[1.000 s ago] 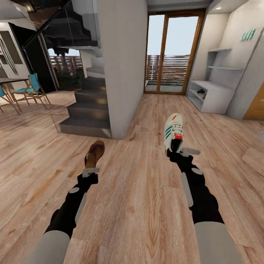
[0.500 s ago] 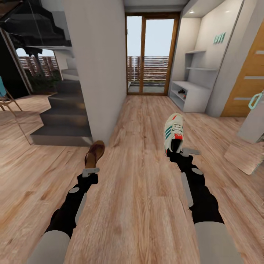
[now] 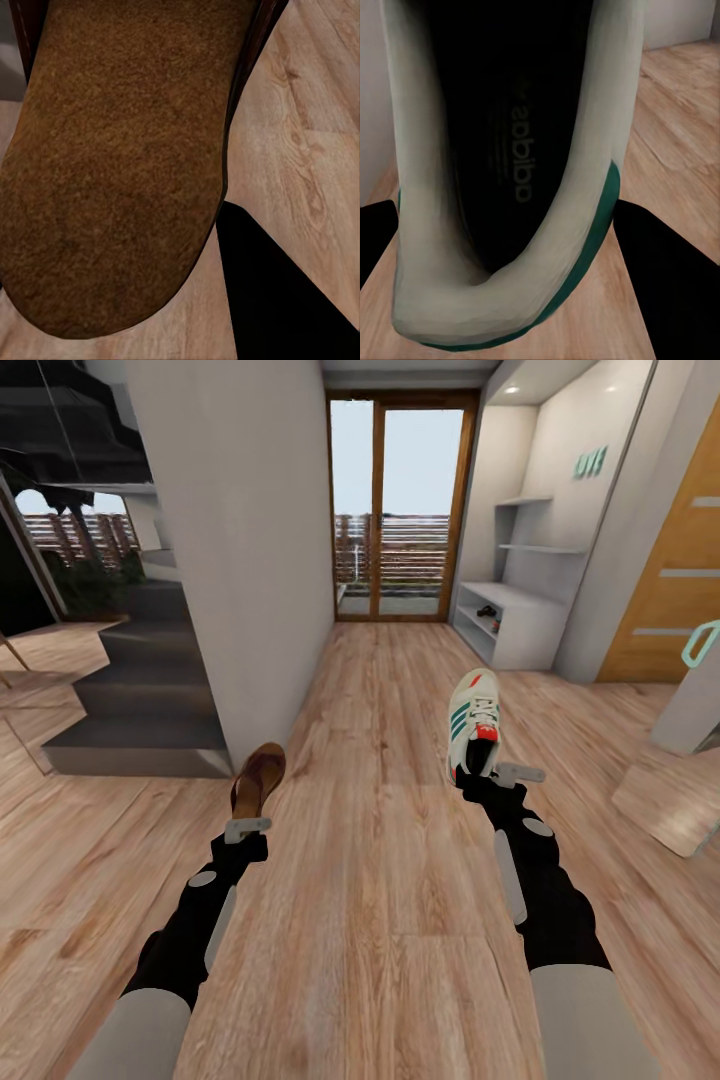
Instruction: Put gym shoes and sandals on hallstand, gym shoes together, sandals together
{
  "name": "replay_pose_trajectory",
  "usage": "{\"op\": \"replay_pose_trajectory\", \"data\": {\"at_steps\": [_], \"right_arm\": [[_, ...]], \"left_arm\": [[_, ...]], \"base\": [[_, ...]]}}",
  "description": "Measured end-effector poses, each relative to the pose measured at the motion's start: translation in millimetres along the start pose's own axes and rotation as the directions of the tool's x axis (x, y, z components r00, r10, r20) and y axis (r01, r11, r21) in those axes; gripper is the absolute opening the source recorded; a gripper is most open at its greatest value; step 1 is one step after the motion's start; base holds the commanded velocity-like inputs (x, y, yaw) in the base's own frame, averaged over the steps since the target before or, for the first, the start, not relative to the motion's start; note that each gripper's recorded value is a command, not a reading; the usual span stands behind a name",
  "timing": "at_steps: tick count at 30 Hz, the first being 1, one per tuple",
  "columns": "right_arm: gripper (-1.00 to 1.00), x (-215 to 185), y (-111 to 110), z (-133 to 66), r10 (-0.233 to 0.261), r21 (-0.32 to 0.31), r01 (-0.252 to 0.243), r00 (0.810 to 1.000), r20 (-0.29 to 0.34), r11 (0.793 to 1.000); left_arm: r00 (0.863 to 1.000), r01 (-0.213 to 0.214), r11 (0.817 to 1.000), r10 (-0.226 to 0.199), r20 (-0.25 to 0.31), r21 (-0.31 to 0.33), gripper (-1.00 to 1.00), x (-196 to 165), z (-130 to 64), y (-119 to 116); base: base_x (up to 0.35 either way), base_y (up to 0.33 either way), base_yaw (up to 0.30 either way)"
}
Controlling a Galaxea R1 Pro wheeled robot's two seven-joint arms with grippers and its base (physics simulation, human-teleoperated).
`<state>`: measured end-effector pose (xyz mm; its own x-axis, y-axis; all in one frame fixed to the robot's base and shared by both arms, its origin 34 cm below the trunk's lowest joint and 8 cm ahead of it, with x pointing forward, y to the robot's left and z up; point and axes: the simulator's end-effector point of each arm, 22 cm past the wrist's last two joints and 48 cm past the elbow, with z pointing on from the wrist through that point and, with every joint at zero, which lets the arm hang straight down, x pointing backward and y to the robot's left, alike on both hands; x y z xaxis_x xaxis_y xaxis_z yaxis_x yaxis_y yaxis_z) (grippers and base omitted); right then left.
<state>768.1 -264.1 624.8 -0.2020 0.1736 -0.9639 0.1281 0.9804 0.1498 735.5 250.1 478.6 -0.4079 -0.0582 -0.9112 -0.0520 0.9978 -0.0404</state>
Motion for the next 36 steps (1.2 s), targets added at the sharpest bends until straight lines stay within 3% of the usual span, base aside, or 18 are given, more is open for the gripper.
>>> {"op": "replay_pose_trajectory", "data": {"at_steps": [36], "right_arm": [[-1.00, -3.5, 0.2, -0.7, 0.001, -0.001, -0.001, 1.000, 0.008, 1.000]], "left_arm": [[1.000, 0.000, 1.000, 0.000, -0.001, -0.001, -1.00, 0.2, 0.0, 0.2]], "base": [[0.347, -0.082, 0.000]]}}
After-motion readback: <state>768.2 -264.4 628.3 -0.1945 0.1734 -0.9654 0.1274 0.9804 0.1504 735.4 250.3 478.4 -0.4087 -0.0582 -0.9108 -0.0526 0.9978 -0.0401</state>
